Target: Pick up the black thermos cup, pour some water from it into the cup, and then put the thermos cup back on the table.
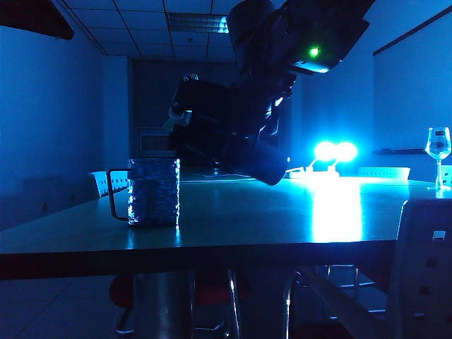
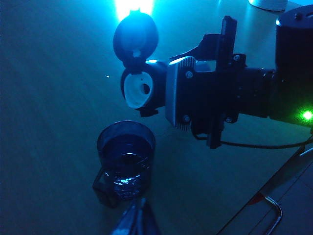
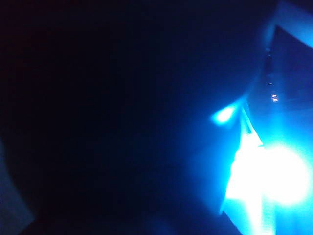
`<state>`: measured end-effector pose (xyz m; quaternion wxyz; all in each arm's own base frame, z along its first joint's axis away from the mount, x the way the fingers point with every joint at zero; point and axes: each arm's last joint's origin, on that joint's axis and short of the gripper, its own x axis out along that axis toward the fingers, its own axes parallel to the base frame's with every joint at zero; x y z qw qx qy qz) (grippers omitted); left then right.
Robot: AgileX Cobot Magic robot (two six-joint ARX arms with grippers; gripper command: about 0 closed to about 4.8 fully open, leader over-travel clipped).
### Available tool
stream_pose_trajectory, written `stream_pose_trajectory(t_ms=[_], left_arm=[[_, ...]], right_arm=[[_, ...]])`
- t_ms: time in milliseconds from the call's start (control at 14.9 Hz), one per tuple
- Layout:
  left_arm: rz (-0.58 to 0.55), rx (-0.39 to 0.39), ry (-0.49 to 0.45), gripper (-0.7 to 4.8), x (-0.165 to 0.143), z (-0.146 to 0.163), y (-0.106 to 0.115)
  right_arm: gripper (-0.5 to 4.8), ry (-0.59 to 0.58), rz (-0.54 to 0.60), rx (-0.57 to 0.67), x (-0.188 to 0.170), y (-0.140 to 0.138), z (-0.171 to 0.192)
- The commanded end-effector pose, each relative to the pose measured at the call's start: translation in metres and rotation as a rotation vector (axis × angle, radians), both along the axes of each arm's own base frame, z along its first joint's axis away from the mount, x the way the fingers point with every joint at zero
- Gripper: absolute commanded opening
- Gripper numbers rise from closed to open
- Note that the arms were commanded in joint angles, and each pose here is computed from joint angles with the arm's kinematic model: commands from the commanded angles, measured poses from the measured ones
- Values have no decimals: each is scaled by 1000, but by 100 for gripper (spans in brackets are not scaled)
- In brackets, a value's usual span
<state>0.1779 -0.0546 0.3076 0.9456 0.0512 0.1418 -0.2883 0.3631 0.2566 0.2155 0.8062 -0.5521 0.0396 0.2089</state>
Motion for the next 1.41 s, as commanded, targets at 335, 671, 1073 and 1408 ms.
stream_pose_trajectory(t_ms=[335, 671, 1073, 1408], left_arm=[[-5, -1, -23, -7, 0, 4, 0], [-4, -4, -21, -7, 0, 4, 0], [-4, -4, -21, -7, 0, 4, 0], [-4, -4, -21, -7, 0, 4, 0]], right_arm=[[191, -123, 61, -118, -3, 7, 14], [192, -161, 88, -182, -6, 11, 16], [192, -191, 113, -274, -6, 11, 16], [192, -210, 107, -299, -6, 11, 17]])
